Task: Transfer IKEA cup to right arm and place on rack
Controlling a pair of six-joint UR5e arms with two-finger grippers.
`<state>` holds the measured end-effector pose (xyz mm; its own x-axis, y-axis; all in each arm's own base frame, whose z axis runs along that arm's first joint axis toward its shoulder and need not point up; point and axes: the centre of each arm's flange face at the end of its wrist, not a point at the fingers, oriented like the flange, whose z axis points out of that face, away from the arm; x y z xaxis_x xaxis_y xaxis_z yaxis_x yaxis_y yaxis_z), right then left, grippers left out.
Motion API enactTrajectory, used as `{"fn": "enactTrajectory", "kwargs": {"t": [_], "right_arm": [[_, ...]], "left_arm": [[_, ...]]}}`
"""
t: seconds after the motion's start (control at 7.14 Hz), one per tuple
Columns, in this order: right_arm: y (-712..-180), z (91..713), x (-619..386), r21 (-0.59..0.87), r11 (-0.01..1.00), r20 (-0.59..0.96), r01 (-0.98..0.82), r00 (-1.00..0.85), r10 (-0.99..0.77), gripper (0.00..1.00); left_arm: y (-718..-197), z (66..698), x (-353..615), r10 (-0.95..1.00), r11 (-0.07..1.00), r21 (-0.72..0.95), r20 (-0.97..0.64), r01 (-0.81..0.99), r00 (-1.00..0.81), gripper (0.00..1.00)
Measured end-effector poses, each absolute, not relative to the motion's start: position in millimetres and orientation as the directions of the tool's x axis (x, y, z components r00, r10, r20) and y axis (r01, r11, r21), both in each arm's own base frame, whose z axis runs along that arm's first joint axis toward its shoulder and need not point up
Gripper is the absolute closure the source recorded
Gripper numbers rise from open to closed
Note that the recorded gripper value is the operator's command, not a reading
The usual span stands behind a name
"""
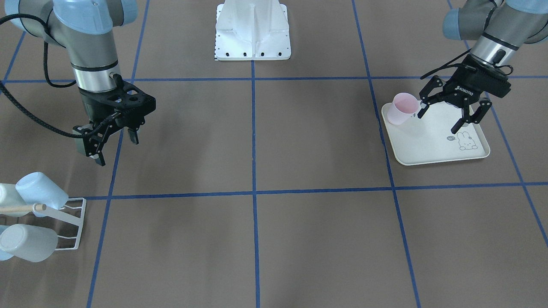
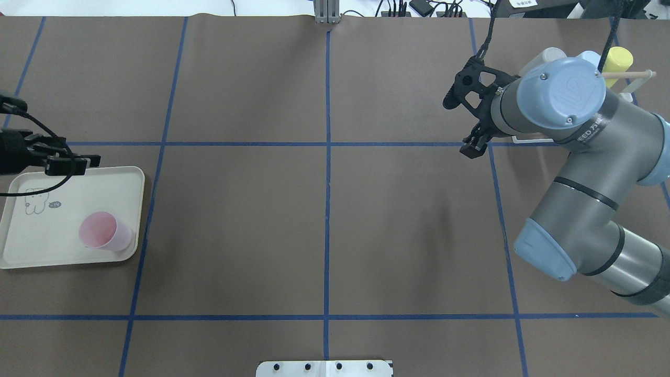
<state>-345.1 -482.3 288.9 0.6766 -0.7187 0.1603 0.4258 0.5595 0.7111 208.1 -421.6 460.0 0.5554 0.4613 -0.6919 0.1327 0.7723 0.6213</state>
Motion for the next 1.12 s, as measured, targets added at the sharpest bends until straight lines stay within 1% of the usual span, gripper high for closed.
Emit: {"fn": "enactTrajectory", "kwargs": {"t": [0.14,0.28,0.56,0.7,0.84,0.98,1.12], "right_arm": [[-479,284,-348,0.723,0.599,0.251,0.345,0.676,-0.693,0.02],[-477,282,-349,0.724,0.616,0.291,0.311,0.673,-0.681,0.02],[-478,286,-352,0.717,0.629,0.308,0.3,0.673,-0.672,0.01],[-479,287,-353,0.716,0.63,0.31,0.299,0.673,-0.671,0.01],[-479,287,-353,0.717,0.63,0.31,0.299,0.673,-0.671,0.01],[-479,287,-354,0.717,0.63,0.31,0.299,0.673,-0.672,0.01],[-479,287,-354,0.717,0.63,0.31,0.299,0.673,-0.671,0.01]], "left_arm": [[-411,473,205,0.457,0.779,0.614,-0.692,0.124,0.558,0.0],[-401,484,207,0.452,0.787,0.608,-0.688,0.11,0.567,0.0],[-380,498,227,0.432,0.817,0.57,-0.704,0.084,0.564,0.0],[-369,502,240,0.423,0.836,0.544,-0.719,0.069,0.551,0.05],[-359,505,250,0.417,0.848,0.527,-0.728,0.054,0.544,0.29],[-354,510,253,0.413,0.853,0.519,-0.728,0.047,0.548,0.58],[-351,514,253,0.408,0.855,0.516,-0.724,0.045,0.556,0.82]]}}
